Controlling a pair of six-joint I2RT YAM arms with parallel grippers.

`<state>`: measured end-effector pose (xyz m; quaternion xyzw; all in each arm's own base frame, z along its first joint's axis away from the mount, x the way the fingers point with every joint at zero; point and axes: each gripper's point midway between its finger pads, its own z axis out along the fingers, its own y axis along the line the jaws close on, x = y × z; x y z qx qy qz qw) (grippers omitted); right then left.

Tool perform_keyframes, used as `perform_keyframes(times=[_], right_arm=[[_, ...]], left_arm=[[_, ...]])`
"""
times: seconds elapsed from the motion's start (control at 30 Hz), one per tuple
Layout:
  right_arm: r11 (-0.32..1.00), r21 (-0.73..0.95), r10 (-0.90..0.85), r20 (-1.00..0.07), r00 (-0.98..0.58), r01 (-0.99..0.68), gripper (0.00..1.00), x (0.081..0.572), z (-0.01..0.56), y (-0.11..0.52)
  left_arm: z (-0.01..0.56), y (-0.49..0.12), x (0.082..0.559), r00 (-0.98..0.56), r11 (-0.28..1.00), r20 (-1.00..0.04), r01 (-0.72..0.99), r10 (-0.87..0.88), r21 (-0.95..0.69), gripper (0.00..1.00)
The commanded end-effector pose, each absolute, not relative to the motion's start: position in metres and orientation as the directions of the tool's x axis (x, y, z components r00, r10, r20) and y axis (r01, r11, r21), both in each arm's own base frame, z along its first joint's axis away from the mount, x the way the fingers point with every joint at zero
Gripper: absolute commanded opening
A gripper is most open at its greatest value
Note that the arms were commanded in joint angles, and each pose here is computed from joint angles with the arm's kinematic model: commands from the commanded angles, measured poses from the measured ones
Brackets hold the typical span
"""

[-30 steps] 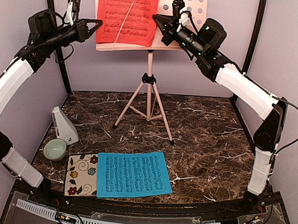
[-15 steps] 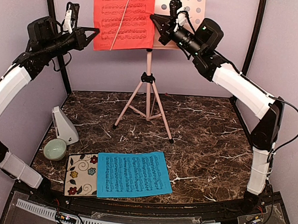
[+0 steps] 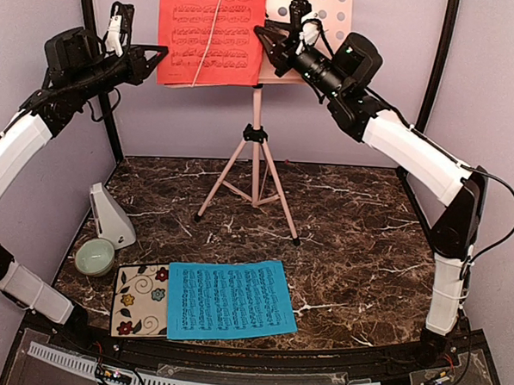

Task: Set up the instrument practice props

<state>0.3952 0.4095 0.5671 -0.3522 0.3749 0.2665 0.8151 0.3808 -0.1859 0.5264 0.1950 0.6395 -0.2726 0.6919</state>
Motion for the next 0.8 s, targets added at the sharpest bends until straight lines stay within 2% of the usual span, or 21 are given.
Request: perform_keyframes(times=[0.0,0.07,0.17,0.23,0.37,0.4,0.47,0.53,0.77], right_arm=[[0.650,-0.361,0.179,-0.783,0.596,-0.669,0.34,0.395,0.572,0.403],[0.654,-0.358,0.190,-0.775,0.603,-0.666,0.41,0.389,0.577,0.398],[0.663,-0.353,0.195,-0.770,0.608,-0.660,0.50,0.383,0.580,0.392],[0.670,-0.351,0.195,-0.767,0.611,-0.654,0.57,0.380,0.582,0.388],[0.677,-0.343,0.203,-0.763,0.614,-0.651,0.70,0.373,0.588,0.380],[0.680,-0.339,0.206,-0.763,0.613,-0.650,0.78,0.372,0.589,0.378],[0.682,-0.334,0.210,-0.762,0.612,-0.651,0.85,0.368,0.592,0.375],[0.681,-0.332,0.215,-0.762,0.612,-0.653,0.88,0.365,0.593,0.372],[0.651,-0.330,0.233,-0.770,0.594,-0.683,0.89,0.348,0.593,0.365]], left_arm=[[0.539,-0.177,0.367,0.078,0.790,-0.987,0.609,-0.142,-0.066,0.22],[0.540,-0.174,0.364,0.080,0.793,-0.986,0.606,-0.144,-0.067,0.36],[0.538,-0.173,0.360,0.073,0.795,-0.986,0.601,-0.149,-0.076,0.47],[0.535,-0.171,0.357,0.066,0.797,-0.986,0.598,-0.155,-0.085,0.58],[0.526,-0.165,0.350,0.052,0.808,-0.986,0.580,-0.159,-0.100,0.71],[0.522,-0.163,0.349,0.044,0.814,-0.987,0.571,-0.157,-0.105,0.75],[0.515,-0.159,0.348,0.030,0.826,-0.988,0.552,-0.153,-0.111,0.78],[0.506,-0.156,0.348,0.009,0.836,-0.989,0.535,-0.146,-0.119,0.79],[0.464,-0.151,0.339,-0.088,0.840,-0.986,0.515,-0.144,-0.169,0.81]])
